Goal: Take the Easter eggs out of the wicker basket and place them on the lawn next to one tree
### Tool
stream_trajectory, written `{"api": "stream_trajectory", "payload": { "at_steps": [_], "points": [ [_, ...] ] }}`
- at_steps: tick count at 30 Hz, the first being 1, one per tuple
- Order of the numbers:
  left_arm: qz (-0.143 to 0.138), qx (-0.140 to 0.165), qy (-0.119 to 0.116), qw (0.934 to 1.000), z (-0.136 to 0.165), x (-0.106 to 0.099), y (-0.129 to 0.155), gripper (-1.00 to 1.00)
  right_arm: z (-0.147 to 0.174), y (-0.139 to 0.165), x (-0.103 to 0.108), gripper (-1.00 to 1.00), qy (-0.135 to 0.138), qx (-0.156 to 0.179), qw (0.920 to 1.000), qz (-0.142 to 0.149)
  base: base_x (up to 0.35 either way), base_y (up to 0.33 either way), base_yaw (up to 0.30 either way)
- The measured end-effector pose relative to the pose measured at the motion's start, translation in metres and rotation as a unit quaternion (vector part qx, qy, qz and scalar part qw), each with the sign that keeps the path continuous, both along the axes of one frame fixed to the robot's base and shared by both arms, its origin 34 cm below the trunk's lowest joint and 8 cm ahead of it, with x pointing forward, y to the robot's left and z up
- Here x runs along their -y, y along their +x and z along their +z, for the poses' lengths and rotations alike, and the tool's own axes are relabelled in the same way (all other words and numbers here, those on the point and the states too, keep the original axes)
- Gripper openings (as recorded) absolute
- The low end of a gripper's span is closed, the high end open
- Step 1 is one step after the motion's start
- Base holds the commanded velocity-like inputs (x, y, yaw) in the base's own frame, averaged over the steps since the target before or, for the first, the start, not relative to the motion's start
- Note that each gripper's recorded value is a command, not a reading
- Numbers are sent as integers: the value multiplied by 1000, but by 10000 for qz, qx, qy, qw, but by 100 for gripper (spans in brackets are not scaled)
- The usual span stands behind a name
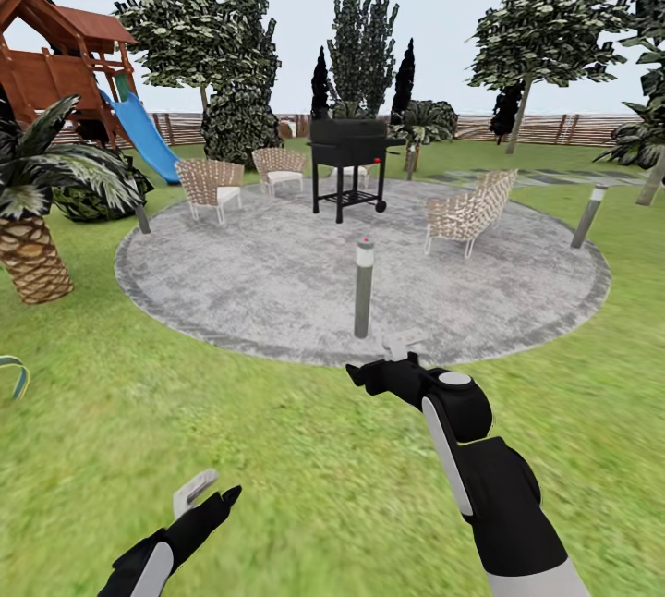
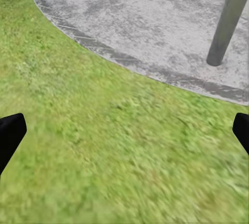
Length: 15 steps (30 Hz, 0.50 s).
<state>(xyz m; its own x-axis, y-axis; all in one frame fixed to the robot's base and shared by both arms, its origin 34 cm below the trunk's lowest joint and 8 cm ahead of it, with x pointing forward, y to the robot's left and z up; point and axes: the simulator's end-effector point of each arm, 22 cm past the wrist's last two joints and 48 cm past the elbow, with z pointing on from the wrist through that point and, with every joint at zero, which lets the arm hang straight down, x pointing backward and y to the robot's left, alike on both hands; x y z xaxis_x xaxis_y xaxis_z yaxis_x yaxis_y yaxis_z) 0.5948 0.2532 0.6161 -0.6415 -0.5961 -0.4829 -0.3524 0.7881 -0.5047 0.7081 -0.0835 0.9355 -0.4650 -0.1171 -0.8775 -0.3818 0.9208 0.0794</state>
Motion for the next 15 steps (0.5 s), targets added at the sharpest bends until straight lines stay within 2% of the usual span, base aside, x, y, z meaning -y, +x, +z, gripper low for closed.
{"api": "stream_trajectory", "payload": {
  "at_steps": [15],
  "points": [
    [3, -9, 5, 10000, 0, 0, 0, 100, 0, 0, 1, 100, -3, 1, 10000, -3, 257, 186, 0]
  ]
}}
